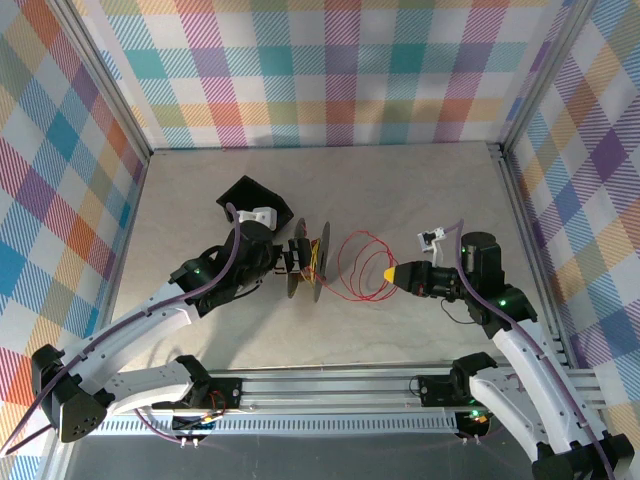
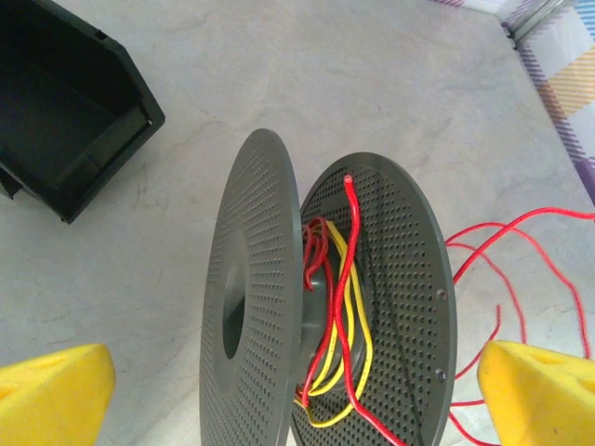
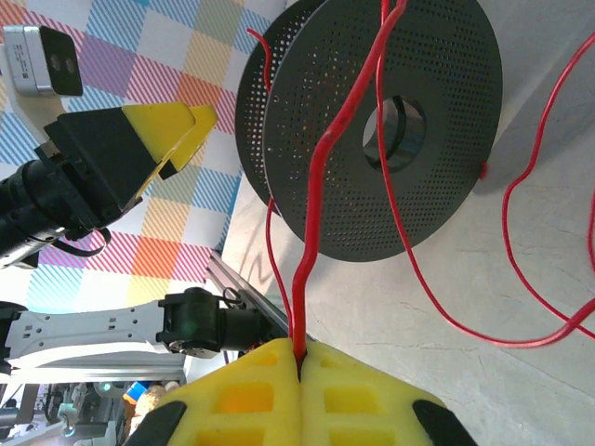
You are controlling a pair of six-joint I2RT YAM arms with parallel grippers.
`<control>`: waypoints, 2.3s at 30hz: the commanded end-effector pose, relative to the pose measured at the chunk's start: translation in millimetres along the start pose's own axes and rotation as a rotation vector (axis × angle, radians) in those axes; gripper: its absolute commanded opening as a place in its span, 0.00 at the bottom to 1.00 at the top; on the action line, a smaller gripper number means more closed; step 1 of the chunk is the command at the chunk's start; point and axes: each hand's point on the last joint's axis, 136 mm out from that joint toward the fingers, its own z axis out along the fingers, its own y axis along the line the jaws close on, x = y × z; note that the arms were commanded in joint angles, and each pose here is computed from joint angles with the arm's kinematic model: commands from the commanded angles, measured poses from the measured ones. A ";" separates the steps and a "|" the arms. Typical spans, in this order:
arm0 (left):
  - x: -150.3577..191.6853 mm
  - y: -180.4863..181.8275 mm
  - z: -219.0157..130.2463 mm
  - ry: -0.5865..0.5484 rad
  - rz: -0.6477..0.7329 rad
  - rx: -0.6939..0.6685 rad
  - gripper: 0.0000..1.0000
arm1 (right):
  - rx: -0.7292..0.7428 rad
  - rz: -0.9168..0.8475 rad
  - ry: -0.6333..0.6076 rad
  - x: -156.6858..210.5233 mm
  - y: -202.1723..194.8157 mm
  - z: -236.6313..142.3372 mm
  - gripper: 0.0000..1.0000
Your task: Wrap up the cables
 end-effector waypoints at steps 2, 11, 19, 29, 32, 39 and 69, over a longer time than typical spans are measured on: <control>-7.7 2.2 1.7 -0.021 -0.006 -0.021 1.00 | -0.011 -0.020 -0.004 -2.6 -1.4 7.7 0.00; -8.3 9.4 4.2 0.015 0.045 -0.092 0.94 | -0.001 -0.020 0.009 -2.2 -5.5 14.0 0.00; -13.8 6.5 15.3 0.029 0.078 -0.122 0.78 | -0.006 -0.022 0.011 -1.1 -6.0 14.9 0.00; -9.5 -1.4 43.0 0.130 0.057 -0.102 0.70 | -0.013 -0.033 0.011 0.1 -4.4 13.8 0.00; -8.6 -4.1 50.0 0.151 0.050 -0.093 0.65 | -0.013 -0.035 0.009 0.2 -4.4 13.6 0.00; -1.2 -4.9 65.1 0.196 0.045 -0.089 0.51 | -0.026 -0.041 0.004 -1.1 -2.3 13.9 0.00; 5.7 3.1 75.6 0.226 0.042 -0.114 0.23 | -0.085 -0.048 0.005 -3.0 6.0 16.9 0.00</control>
